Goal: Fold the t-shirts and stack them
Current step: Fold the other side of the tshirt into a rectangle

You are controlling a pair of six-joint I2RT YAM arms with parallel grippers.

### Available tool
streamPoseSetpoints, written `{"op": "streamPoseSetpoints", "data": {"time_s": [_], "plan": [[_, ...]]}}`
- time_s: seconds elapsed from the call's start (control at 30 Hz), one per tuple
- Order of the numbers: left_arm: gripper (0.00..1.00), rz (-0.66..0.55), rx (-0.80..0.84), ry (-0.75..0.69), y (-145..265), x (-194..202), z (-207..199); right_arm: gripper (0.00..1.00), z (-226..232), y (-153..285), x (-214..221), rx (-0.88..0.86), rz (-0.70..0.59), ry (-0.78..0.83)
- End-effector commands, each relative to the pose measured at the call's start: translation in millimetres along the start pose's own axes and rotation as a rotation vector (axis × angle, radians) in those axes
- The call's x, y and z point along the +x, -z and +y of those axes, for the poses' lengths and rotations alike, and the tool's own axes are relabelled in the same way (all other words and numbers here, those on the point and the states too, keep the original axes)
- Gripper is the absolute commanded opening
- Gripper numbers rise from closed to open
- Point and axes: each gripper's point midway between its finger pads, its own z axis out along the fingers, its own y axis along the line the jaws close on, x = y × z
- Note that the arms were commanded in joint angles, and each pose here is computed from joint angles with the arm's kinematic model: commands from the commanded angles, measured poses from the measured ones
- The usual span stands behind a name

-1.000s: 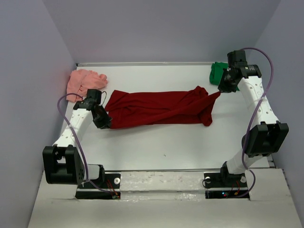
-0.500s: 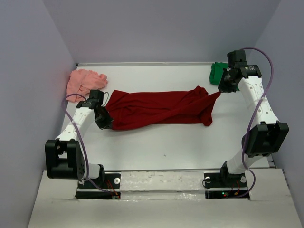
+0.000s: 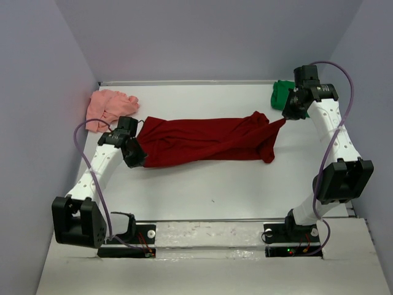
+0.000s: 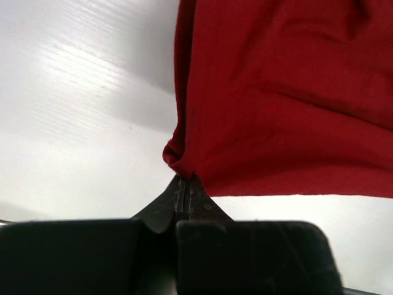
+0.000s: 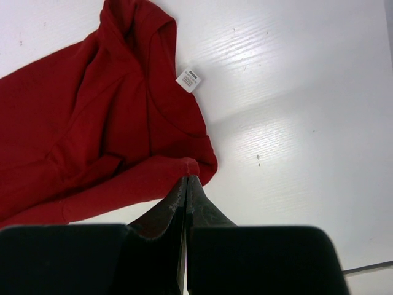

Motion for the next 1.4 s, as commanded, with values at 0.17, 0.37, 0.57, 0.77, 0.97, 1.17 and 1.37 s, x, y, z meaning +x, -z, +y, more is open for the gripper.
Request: {"op": "streamPoseSetpoints", "data": {"time_s": [0.17, 0.37, 0.57, 0.77, 0.97, 1.17, 1.37], "plan": [[0.0, -0.062, 0.015, 0.034, 38, -5, 0, 0.0, -1, 28, -18, -0.006, -0.113, 0.008], [0.0, -0.054, 0.006, 0.021, 30, -11, -5, 0.0, 3, 24, -19, -0.003, -0.113, 0.018], [0.0, -0.047, -0.029, -0.005, 13, -29, -16, 0.0, 4, 11, -32, 0.032, -0.116, 0.029], [0.0, -0.058, -0.054, -0.011, 1, -52, -23, 0.0, 4, 5, -48, 0.065, -0.14, 0.038], [0.0, -0.062, -0.078, 0.0, -4, -70, -14, 0.0, 10, -1, -58, 0.059, -0.145, 0.05], [0.0, -0.074, -0.111, 0.017, -7, -84, -2, 0.0, 17, -12, -56, 0.03, -0.121, 0.083], [0.0, -0.062, -0.115, 0.009, -18, -93, -7, 0.0, 22, -25, -54, 0.022, -0.091, 0.103]]}}
